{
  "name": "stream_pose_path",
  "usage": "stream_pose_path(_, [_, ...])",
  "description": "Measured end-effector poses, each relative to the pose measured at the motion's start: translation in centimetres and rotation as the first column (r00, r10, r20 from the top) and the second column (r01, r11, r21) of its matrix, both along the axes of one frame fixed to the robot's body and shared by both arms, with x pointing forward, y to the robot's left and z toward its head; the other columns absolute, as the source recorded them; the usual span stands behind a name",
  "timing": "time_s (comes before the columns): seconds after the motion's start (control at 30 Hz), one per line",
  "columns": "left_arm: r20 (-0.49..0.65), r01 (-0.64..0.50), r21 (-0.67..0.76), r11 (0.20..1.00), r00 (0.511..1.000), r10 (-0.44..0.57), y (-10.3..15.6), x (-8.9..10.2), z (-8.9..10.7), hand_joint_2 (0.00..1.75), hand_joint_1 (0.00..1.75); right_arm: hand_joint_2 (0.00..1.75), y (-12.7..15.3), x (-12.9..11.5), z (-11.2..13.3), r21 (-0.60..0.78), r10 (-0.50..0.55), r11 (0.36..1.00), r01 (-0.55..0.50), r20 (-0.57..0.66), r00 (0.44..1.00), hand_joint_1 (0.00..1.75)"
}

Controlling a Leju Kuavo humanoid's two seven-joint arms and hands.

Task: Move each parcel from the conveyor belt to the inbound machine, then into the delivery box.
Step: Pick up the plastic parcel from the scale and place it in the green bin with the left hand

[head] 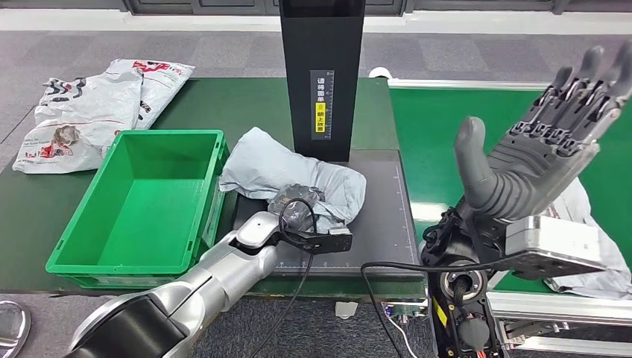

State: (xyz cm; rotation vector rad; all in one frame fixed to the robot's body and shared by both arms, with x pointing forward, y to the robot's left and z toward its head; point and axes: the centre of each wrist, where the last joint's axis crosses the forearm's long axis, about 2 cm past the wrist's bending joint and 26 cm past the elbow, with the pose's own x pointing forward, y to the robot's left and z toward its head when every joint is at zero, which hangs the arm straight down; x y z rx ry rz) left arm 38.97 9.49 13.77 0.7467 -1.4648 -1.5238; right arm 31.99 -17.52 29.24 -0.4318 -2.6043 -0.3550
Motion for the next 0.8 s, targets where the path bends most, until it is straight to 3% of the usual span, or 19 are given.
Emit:
stream_pose_path(0.3, [-0.050,-0.004,0.052,0.999,0.999,0.006,0.7,0.6,0.2,1.75,1.75,1.75,0.0,-0.1,-0.1,0.000,0.000,1.000,0.000,0.006,1.000,0.00])
stream_pose_path(0.4, [-0.018,-0.017,0.044,0.999,1.000,0.018,1.1,0.7,0.2,1.75,1.75,1.75,0.0,-0.2,-0.3,0.001,-0.004,1.000,0.004,0.005,1.000,0.00])
stream_pose_path(0.6, [0.214,-0.007,-0.055,0.998,0.977,0.019,1.6,1.3,1.2,1.75,1.75,1.75,-0.4,-0.7,-1.0,0.012,-0.039,0.999,0.039,-0.004,0.999,0.00])
stream_pose_path(0.8, [0.450,0.075,-0.157,0.985,0.893,0.004,1.3,2.5,5.1,1.75,1.75,1.75,-0.7,-1.0,-1.4,0.019,-0.063,0.998,0.064,-0.013,0.998,0.00])
